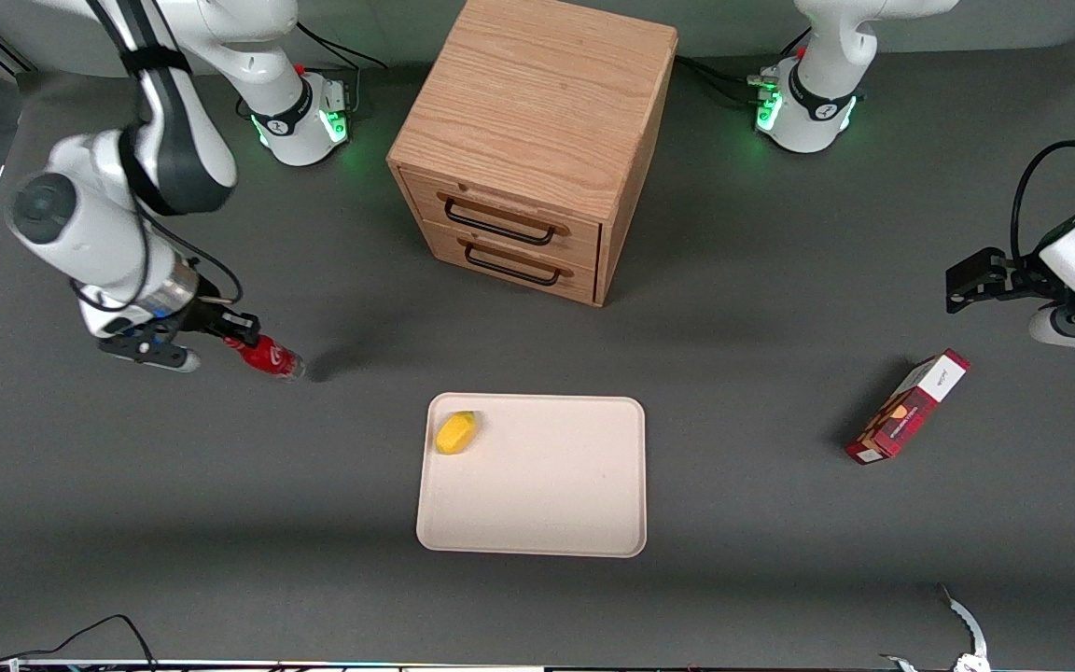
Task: Place coke bottle on tray
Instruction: 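Lift the bottle and carry it with the right gripper onto the white tray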
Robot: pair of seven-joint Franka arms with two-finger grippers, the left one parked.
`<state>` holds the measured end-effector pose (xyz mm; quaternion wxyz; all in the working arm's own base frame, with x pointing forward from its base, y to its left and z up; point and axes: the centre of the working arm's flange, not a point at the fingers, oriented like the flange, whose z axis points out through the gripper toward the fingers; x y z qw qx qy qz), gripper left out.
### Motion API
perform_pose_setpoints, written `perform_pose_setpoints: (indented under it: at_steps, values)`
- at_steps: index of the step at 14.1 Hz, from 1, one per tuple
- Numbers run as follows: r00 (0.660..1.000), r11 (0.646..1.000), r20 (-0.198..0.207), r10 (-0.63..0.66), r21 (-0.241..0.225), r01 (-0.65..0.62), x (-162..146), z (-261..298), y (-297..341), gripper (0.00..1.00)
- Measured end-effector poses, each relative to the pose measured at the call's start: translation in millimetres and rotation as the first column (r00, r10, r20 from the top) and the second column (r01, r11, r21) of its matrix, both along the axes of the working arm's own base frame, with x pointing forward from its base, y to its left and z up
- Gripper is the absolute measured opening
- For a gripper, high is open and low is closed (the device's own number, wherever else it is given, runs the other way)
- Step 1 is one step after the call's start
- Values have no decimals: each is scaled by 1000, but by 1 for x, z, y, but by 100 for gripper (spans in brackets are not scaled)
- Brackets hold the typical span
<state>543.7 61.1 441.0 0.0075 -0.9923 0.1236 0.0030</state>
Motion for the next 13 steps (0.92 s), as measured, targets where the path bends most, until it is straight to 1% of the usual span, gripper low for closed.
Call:
perform_pose_setpoints:
  at_steps: [1, 2, 4, 5, 7, 9, 10, 11, 13]
  values:
    - [1000, 1000, -4, 5, 1, -5, 7, 38, 3, 32]
    - [1000, 1000, 3, 14, 3, -14, 12, 71, 10, 32]
    - [1000, 1000, 15, 4, 16, -5, 22, 115, 37, 32]
    - [1000, 999, 9, -14, 29, 14, 31, 128, 57, 32]
    - [995, 993, -28, -92, 67, 94, 58, 139, 106, 32]
    - [978, 973, -59, -199, 109, 204, 91, 120, 154, 32]
    - [965, 959, -66, -254, 114, 260, 107, 99, 175, 32]
    - [950, 943, -53, -308, 113, 312, 121, 73, 196, 32]
    - [913, 906, -12, -408, 112, 407, 144, 10, 233, 32]
